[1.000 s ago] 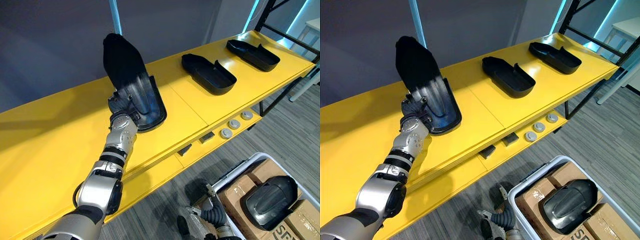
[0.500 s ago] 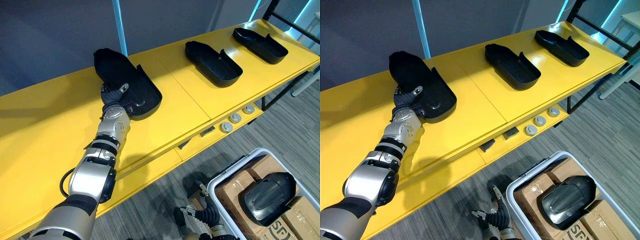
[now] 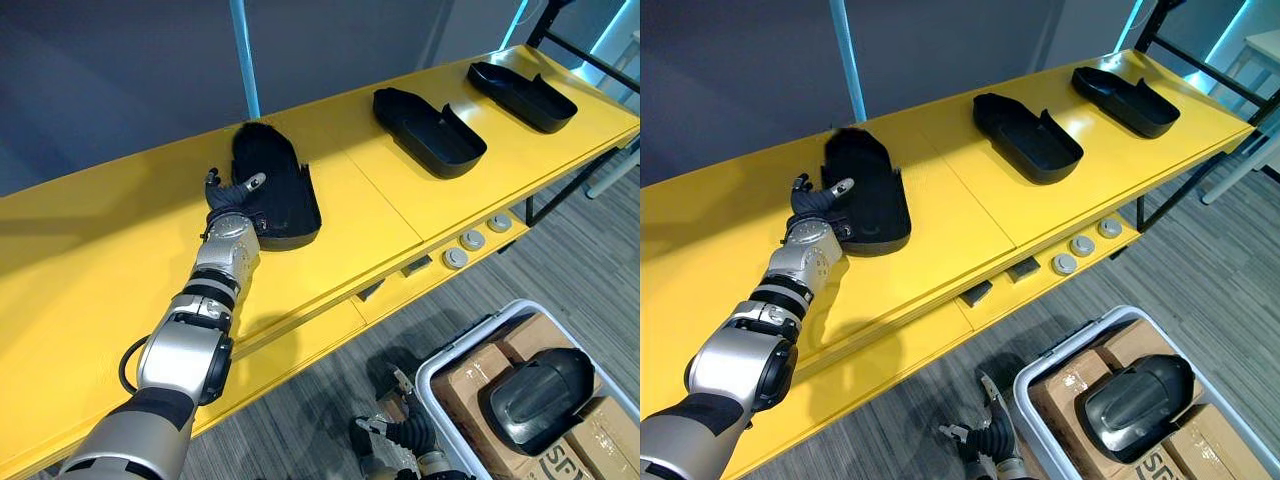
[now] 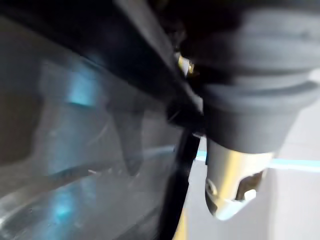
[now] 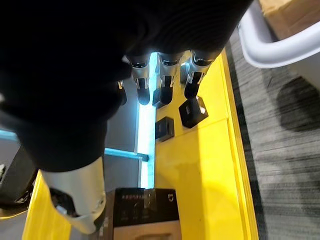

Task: Walk over and take plastic housings, then place them on the shelf

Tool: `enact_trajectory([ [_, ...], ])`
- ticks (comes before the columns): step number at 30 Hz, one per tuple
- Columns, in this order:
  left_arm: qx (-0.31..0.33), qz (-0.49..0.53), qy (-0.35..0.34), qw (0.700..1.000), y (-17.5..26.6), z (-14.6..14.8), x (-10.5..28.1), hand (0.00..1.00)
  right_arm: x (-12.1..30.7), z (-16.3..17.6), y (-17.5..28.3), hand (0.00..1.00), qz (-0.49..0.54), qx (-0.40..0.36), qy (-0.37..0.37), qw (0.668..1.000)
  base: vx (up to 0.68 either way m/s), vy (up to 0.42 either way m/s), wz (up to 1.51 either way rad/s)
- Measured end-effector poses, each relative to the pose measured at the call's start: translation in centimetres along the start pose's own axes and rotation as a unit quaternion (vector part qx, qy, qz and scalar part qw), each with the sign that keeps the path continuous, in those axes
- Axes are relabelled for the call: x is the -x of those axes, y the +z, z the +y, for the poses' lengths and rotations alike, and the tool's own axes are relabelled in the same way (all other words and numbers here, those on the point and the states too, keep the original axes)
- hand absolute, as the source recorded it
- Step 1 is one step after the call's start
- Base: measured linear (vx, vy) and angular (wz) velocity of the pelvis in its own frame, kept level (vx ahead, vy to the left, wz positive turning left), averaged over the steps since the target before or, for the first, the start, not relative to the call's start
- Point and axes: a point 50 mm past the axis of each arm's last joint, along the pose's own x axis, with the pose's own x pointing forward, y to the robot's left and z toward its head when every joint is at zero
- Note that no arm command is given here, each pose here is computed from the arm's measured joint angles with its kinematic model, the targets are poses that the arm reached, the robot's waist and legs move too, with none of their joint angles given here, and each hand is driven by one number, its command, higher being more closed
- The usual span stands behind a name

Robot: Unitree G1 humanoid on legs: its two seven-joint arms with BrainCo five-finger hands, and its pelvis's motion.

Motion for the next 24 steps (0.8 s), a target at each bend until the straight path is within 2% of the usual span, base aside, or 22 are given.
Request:
enact_trajectory([
  [8, 0.002, 0.016, -0.011, 1.000, -0.6, 0.1, -0.1, 0.00, 0.0, 0.1, 0.0, 0.00, 0.000, 0.000, 0.009, 1.000, -0.01, -0.006, 0.11],
  [15, 0.094, 0.090, -0.021, 0.991, -3.7, -0.6, 0.9, 0.00, 0.0, 0.3, -1.0, 0.00, 0.022, 0.008, 0.016, 1.000, -0.01, -0.004, 0.09],
  [24, 0.134, 0.109, -0.076, 0.982, -5.5, -3.1, 2.7, 0.00, -0.3, 0.0, -1.5, 0.00, 0.030, 0.021, 0.021, 0.999, 0.00, 0.000, 0.00],
])
